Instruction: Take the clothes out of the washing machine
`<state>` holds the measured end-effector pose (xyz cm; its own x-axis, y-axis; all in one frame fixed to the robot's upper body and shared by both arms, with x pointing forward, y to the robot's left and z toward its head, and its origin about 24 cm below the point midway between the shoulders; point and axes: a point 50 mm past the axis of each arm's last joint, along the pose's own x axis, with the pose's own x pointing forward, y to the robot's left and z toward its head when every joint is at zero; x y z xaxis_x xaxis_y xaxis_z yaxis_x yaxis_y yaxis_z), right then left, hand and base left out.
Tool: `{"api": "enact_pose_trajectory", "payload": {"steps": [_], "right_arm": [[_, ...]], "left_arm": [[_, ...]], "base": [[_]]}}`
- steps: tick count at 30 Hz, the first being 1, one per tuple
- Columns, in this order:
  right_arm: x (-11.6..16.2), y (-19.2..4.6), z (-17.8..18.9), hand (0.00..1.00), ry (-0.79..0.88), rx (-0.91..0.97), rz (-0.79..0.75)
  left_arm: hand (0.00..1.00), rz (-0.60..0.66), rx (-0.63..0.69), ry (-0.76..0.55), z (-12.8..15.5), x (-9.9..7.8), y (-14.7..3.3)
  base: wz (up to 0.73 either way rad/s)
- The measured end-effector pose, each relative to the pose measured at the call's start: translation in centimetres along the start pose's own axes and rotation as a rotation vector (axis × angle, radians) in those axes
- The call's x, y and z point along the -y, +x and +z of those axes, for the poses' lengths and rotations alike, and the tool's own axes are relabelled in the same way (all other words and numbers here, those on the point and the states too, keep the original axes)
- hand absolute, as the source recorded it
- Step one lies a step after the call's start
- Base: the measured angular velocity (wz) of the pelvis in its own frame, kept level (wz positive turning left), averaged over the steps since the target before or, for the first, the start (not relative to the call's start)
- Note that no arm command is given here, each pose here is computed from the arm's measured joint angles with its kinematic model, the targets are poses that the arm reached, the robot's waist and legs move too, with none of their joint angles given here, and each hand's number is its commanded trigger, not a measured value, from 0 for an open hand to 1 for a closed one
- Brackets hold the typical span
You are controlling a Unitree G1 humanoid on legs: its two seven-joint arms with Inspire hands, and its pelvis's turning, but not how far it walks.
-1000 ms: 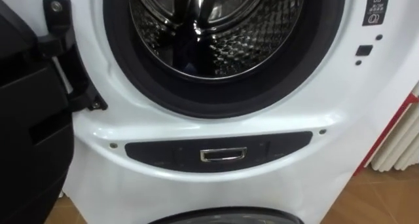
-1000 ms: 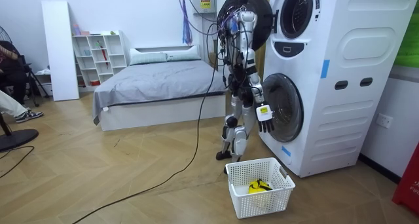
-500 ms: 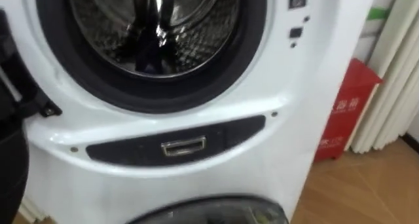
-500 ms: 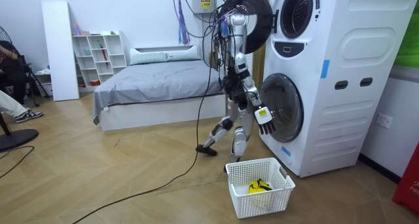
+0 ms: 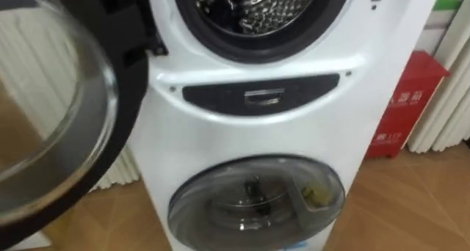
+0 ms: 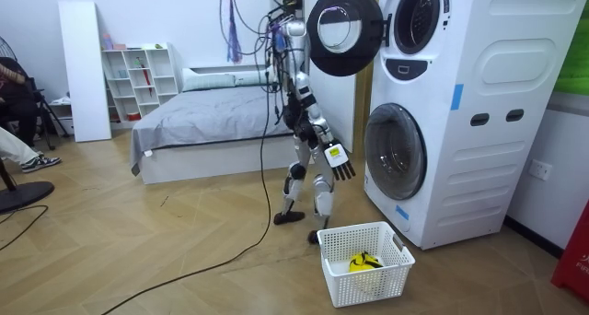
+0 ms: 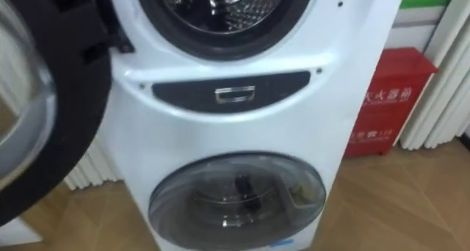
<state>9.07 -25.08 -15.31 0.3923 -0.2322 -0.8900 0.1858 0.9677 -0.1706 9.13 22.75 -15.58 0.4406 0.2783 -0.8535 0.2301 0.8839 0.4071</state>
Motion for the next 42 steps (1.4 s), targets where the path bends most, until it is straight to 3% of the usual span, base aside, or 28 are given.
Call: {"api": "enact_pose_trajectory", "payload": {"steps": [7, 21, 27, 33, 36, 42], "right_arm": [[-2.1, 0.2, 1.2, 0.0, -0.065, 0.037, 0.079], [-2.0, 0.1, -0.3, 0.0, -0.087, -0.005, 0.071], [-2.0, 0.1, 0.0, 0.0, -0.067, 0.007, 0.06], [-2.4, 0.2, 1.2, 0.0, -0.065, 0.064, 0.038], [-2.3, 0.2, 1.3, 0.0, -0.04, 0.067, 0.015], [-1.8, 0.2, 2.1, 0.0, -0.045, 0.112, -0.01]], "left_arm": [[0.0, 0.037, 0.003, -0.067, -0.6, -1.0, -0.1], [0.0, 0.024, -0.087, -0.252, -2.8, -0.2, -0.5], [0.0, 0.034, -0.147, -0.368, -4.3, 0.2, -0.9], [0.0, 0.115, -0.223, -0.567, -6.0, 0.1, -1.5], [0.0, 0.186, -0.219, -0.664, -5.8, -0.9, -1.4], [0.0, 0.375, -0.012, -0.765, -1.2, -5.2, -0.7]], "base": [[-0.2], [0.01], [0.11], [0.02], [0.2], [0.12]]}}
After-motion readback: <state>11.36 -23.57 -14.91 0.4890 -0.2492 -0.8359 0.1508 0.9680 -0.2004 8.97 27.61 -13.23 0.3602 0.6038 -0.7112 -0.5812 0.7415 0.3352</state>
